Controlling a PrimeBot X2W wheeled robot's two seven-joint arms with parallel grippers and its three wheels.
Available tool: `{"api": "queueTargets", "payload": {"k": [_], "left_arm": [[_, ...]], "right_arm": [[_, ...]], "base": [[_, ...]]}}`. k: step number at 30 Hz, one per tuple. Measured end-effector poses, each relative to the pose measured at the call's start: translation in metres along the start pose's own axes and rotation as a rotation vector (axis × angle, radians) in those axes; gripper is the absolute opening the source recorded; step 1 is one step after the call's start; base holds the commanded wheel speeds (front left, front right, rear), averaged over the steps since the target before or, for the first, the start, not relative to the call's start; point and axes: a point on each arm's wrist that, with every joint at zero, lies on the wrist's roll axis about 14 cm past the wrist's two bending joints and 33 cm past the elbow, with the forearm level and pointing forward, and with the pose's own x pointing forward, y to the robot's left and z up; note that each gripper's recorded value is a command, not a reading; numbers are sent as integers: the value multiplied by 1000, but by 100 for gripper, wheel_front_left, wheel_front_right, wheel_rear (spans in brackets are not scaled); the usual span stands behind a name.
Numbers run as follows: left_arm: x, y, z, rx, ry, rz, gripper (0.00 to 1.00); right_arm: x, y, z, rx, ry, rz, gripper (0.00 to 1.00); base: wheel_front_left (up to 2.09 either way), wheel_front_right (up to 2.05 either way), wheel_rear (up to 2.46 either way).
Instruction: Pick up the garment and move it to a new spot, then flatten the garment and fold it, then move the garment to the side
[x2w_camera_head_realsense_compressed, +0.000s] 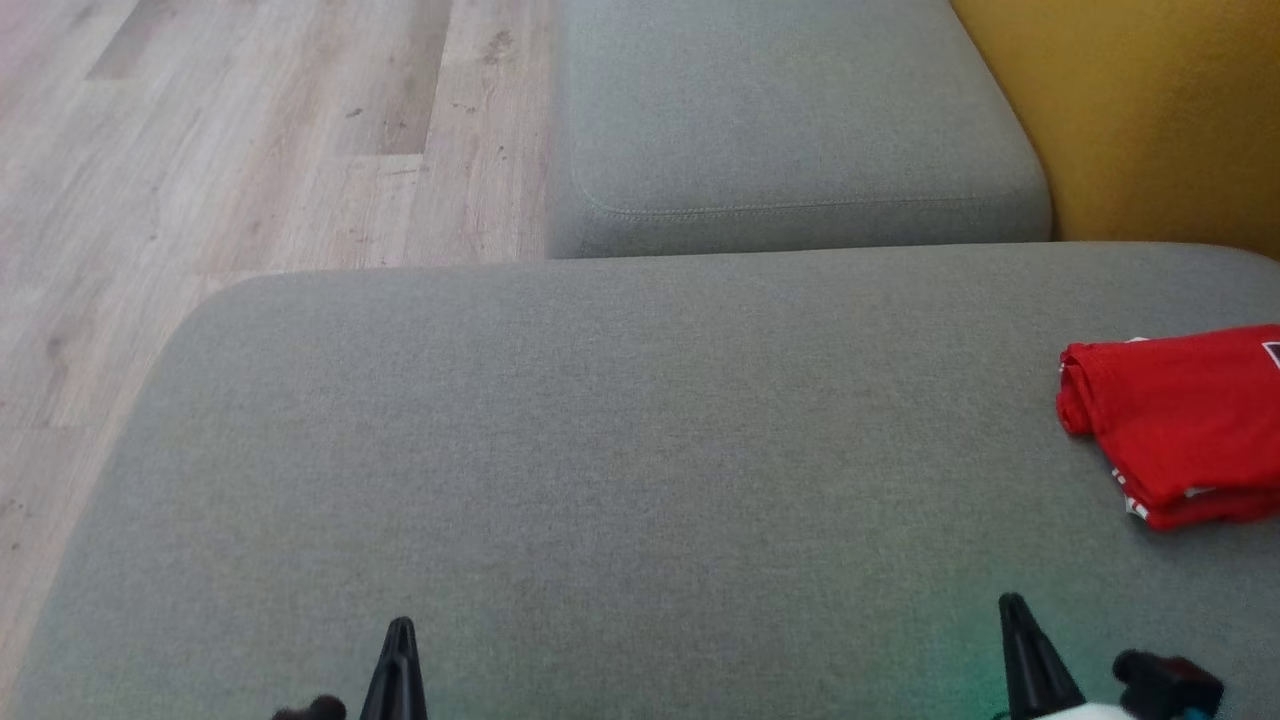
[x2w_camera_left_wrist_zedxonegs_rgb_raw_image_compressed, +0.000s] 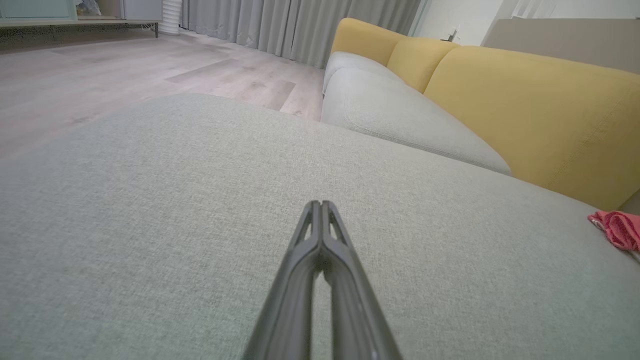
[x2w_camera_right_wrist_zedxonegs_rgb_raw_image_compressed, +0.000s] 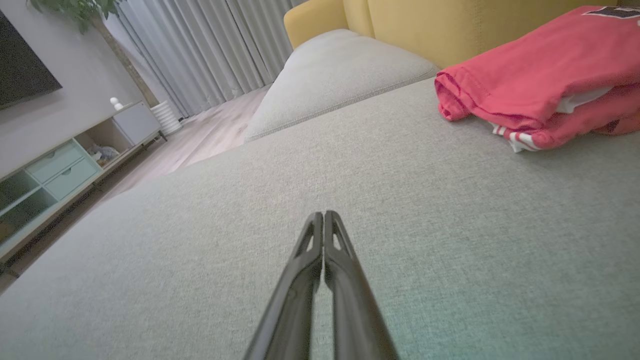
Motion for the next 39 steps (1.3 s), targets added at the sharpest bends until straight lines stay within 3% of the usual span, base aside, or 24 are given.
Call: {"api": "queueTargets", "payload": {"k": [39], "left_arm": [[26, 17, 8, -461, 58, 44, 0]], "right_arm": [[22, -21, 23, 458, -38, -86, 0]], "base": [[0, 0, 0]]}}
